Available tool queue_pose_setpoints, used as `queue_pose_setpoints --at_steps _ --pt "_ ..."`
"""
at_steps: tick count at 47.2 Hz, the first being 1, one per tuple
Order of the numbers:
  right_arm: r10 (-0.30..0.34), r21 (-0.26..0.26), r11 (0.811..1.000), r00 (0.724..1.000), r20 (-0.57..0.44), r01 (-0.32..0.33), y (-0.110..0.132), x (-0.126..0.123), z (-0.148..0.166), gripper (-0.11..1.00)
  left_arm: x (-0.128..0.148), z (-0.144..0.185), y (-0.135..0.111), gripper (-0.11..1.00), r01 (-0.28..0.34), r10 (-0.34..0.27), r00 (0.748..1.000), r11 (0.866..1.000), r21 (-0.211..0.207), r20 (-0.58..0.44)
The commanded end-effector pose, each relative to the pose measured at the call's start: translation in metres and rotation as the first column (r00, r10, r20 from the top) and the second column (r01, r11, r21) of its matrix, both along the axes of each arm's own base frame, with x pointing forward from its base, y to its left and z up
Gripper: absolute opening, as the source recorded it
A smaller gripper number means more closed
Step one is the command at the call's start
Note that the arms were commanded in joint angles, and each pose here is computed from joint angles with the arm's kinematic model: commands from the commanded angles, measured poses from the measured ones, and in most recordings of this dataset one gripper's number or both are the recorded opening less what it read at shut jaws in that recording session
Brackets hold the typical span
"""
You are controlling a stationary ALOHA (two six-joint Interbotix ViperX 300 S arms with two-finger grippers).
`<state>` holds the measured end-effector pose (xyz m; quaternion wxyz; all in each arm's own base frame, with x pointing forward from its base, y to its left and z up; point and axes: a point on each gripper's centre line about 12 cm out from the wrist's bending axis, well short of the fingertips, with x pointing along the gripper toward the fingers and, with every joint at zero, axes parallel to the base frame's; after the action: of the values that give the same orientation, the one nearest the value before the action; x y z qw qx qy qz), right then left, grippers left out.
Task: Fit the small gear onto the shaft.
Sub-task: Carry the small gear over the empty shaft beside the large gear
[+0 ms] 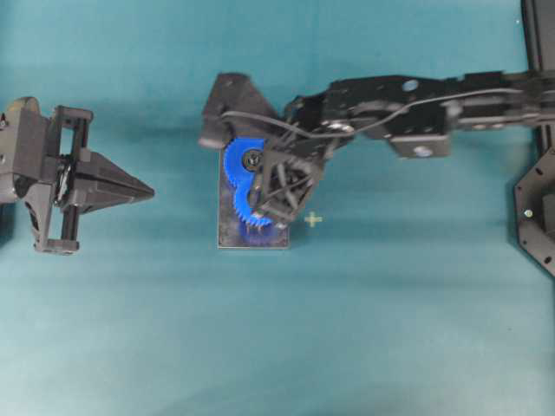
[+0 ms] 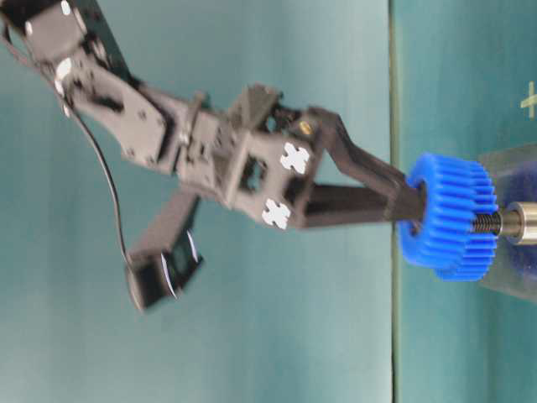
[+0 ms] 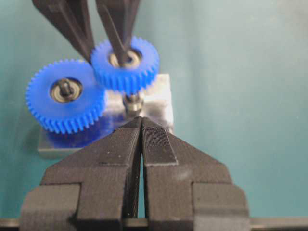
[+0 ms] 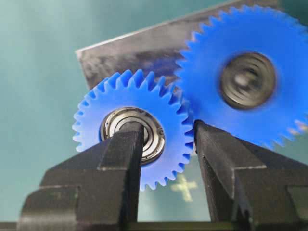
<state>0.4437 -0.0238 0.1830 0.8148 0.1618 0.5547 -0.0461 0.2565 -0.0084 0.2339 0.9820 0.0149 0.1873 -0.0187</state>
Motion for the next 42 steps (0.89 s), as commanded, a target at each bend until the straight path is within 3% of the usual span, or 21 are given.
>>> queue_pose_setpoints --at_steps 1,42 --pt "0.013 0.001 1.0 0.999 0.03 -0.013 0.005 0.008 0.012 0.37 0.002 0.004 0.0 0.0 0.002 -0.002 1.0 1.0 0.001 0.015" --pt "-0.005 -0.007 1.0 1.0 0.012 0.005 -0.002 0.009 0.004 0.37 0.002 0.002 -0.001 0.0 0.001 -0.001 1.0 1.0 -0.003 0.011"
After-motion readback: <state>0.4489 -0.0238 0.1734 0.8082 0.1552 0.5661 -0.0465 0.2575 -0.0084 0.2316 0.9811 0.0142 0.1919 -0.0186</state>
